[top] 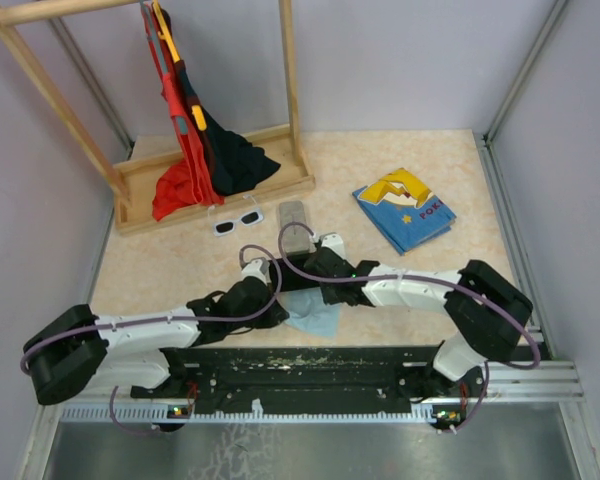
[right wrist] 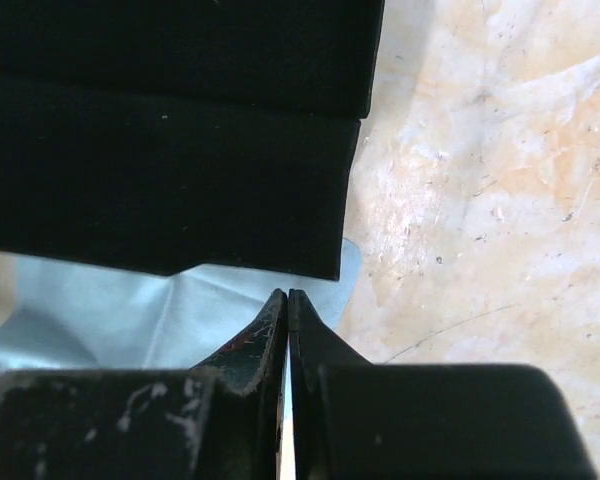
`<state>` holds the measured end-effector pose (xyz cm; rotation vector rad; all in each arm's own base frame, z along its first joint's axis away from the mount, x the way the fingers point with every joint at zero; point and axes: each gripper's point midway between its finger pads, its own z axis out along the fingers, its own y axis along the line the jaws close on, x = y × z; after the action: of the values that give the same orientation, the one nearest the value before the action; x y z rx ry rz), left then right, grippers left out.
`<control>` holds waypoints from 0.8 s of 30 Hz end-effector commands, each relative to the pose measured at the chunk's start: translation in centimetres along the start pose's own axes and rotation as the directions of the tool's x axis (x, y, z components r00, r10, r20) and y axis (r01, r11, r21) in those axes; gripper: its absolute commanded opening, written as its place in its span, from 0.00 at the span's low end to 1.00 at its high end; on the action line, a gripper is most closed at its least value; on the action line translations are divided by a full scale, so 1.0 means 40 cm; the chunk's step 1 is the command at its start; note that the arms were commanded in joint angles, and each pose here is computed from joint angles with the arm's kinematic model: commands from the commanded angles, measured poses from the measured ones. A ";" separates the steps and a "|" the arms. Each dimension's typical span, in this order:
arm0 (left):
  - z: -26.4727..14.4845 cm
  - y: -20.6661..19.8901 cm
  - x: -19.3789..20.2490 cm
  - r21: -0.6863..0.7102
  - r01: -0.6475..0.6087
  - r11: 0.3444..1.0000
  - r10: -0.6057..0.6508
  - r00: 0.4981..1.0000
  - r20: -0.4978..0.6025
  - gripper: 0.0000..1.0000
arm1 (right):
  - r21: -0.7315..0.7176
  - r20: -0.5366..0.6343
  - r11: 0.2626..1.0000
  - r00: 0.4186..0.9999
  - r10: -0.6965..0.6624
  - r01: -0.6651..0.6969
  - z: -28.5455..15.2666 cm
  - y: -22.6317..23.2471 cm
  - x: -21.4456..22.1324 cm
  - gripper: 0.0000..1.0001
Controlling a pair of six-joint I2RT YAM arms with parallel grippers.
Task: Organize the sunglasses
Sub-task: Adjust the glasses cleaning cloth at the center of the board.
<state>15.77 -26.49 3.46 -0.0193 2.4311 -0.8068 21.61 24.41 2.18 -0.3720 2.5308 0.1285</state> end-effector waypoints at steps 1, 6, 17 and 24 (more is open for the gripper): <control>-0.024 0.008 -0.038 -0.026 -0.037 0.999 0.038 0.998 0.053 0.01 | -0.152 0.161 0.988 0.986 0.036 -0.011 -0.082 0.050 -0.101 0.05; -0.037 0.024 -0.034 -0.041 -0.069 0.997 0.071 0.997 0.044 0.01 | -0.211 0.192 0.977 0.980 0.051 -0.009 -0.135 0.055 -0.116 0.18; -0.011 0.051 0.013 -0.046 -0.085 0.995 0.085 0.996 -0.016 0.01 | -0.276 0.294 0.961 0.953 0.075 0.010 -0.223 0.029 -0.136 0.31; -0.008 0.048 0.030 -0.020 -0.081 0.997 0.080 0.996 -0.039 0.01 | -0.272 0.327 0.961 0.935 0.137 -0.046 -0.235 -0.016 -0.105 0.37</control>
<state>14.96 -24.50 1.95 0.0686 2.4668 -0.7174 19.89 23.81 10.54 -0.3756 2.2700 0.4776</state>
